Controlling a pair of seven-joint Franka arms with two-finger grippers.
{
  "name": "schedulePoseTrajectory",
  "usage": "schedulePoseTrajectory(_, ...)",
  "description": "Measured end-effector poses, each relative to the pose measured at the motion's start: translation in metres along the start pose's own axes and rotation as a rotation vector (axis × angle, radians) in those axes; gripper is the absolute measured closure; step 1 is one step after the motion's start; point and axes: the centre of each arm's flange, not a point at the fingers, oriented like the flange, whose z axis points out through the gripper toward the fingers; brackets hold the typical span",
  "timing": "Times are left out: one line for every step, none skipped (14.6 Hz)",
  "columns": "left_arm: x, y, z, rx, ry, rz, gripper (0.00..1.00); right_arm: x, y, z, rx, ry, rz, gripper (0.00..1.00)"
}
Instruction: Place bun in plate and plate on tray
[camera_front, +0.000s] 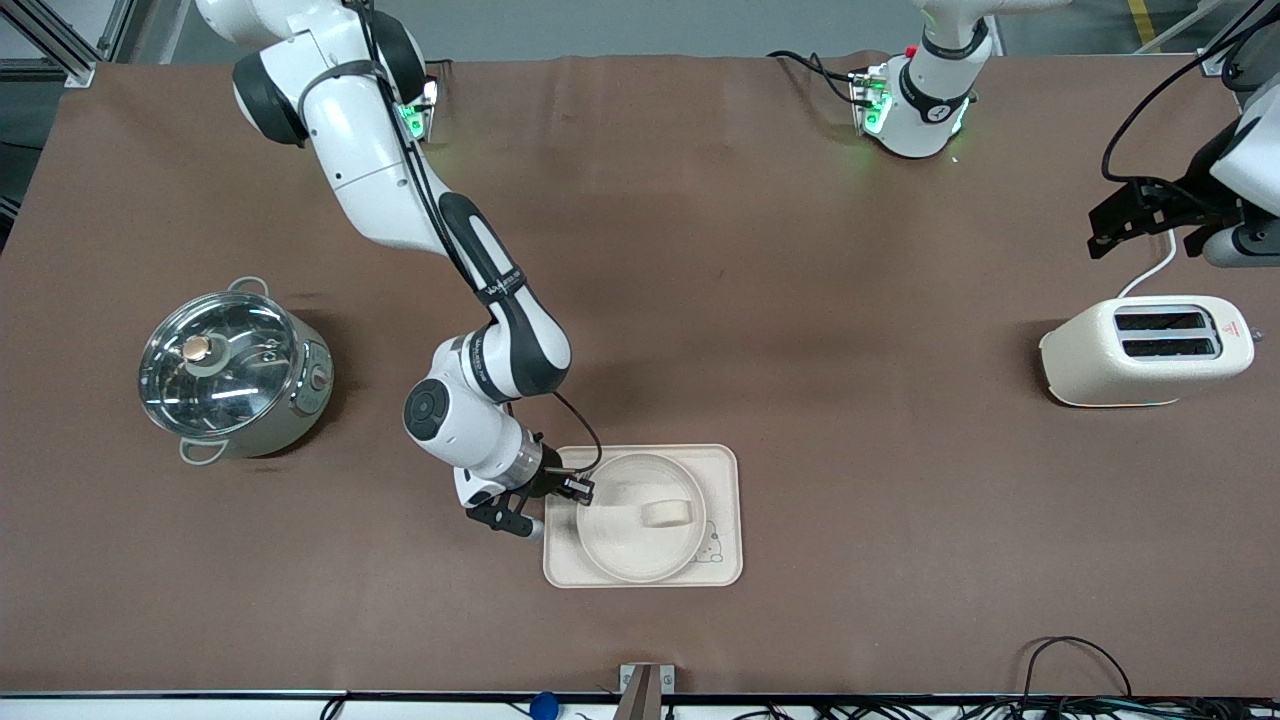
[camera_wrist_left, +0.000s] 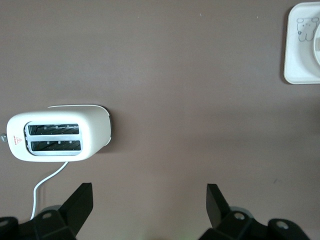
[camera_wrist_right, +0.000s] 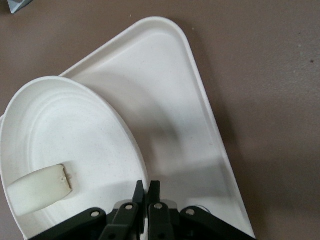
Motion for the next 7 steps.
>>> schedulePoseTrajectory(-0.0009,0.0022,0.0007,-0.002,-0.002,0.004,0.00,0.0000,0.0003,0.0003,0.000,0.000,-0.001,0.93)
schedulePoseTrajectory(-0.0010,0.0042,0.0014,-0.008,-0.004,0.006,0.00,0.0001,0.0002,0.0002,0.000,0.000,-0.003,0.84)
schedulePoseTrajectory(-0.0010,0.0052,0.0021,-0.015,-0.006,0.007,0.00,0.0002,-0.0002,0.0000,0.000,0.000,-0.004,0.84)
schedulePoseTrajectory(-0.0010,0.0055,0.0026,-0.019,-0.008,0.007,0.00,0.0004,-0.0009,-0.0006,0.002,0.001,-0.006,0.79)
schedulePoseTrajectory(-0.0010,0.0055,0.0031,-0.019,-0.009,0.007,0.00,0.0005,-0.0023,-0.0014,0.004,0.003,-0.009,0.71)
schedulePoseTrajectory(-0.0010,0.0056,0.0034,-0.019,-0.009,0.007,0.00,0.0009,-0.0038,-0.0026,0.006,0.005,-0.012,0.62)
schedulePoseTrajectory(-0.0010,0.0055,0.0034,-0.019,-0.009,0.007,0.00,0.0014,-0.0052,-0.0040,0.009,0.007,-0.015,0.56)
